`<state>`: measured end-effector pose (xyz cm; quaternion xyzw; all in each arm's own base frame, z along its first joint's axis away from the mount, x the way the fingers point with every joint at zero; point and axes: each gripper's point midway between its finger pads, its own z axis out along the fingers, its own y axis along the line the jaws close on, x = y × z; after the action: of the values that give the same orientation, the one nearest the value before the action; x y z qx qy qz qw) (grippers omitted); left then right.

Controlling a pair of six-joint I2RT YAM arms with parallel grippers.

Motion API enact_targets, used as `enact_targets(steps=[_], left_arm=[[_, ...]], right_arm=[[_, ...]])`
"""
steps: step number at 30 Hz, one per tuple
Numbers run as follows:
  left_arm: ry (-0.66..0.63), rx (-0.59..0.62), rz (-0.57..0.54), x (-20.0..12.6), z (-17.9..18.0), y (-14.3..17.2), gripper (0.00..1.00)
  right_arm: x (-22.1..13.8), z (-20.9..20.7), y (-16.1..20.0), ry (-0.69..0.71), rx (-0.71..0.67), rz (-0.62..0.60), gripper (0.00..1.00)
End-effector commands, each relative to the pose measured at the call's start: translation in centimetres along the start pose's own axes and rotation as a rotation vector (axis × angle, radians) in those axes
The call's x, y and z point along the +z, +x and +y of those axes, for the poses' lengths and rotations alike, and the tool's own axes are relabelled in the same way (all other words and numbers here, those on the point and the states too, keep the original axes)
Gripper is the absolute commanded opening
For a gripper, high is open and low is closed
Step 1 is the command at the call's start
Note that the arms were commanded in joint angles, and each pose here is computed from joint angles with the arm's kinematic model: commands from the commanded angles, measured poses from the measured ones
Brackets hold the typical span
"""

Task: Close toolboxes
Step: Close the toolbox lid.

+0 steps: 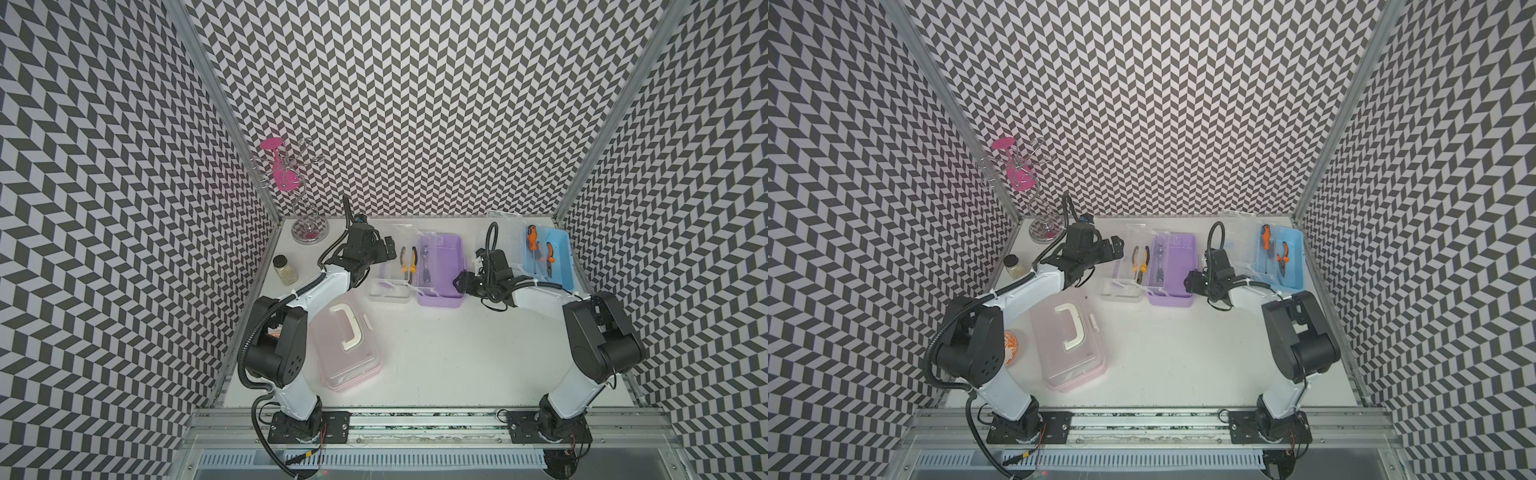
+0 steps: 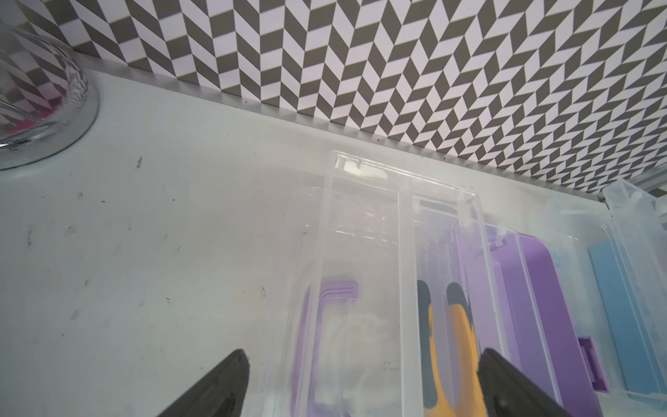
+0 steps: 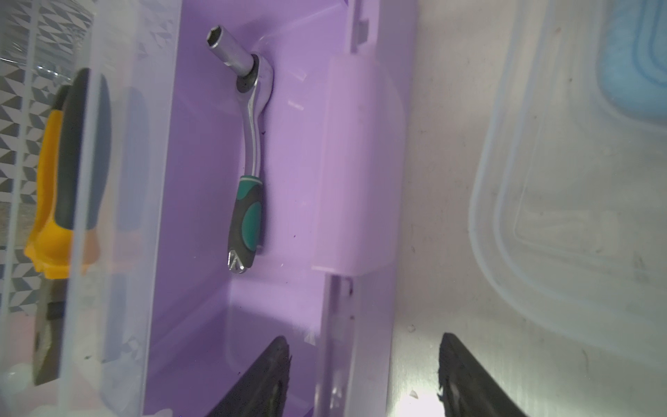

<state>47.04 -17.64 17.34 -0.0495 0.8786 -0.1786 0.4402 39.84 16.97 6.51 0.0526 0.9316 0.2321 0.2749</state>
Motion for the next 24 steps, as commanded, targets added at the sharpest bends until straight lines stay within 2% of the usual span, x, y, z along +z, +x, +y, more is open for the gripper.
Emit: enact_targets(steps=[1,10,24], left_arm=[[0.052,0.010,-0.042,0.1,-1.4,-1.7,0.99],[0.074,0.007,-0.023,1.3,-1.7,-1.1,0.99],[0.138,0.015,-0.017,1.5,-3.5,-0.8,0.99]], right_arm=[[-2.2,2.3,-3.6,-0.079,-0.016,-0.108,0.69],[-3.3,4.2,-5.4,-0.181,-0.020,-0.144,0.85],[-2.9,6.8,-6.0,-0.344,-0.028,-0.114,1.00]])
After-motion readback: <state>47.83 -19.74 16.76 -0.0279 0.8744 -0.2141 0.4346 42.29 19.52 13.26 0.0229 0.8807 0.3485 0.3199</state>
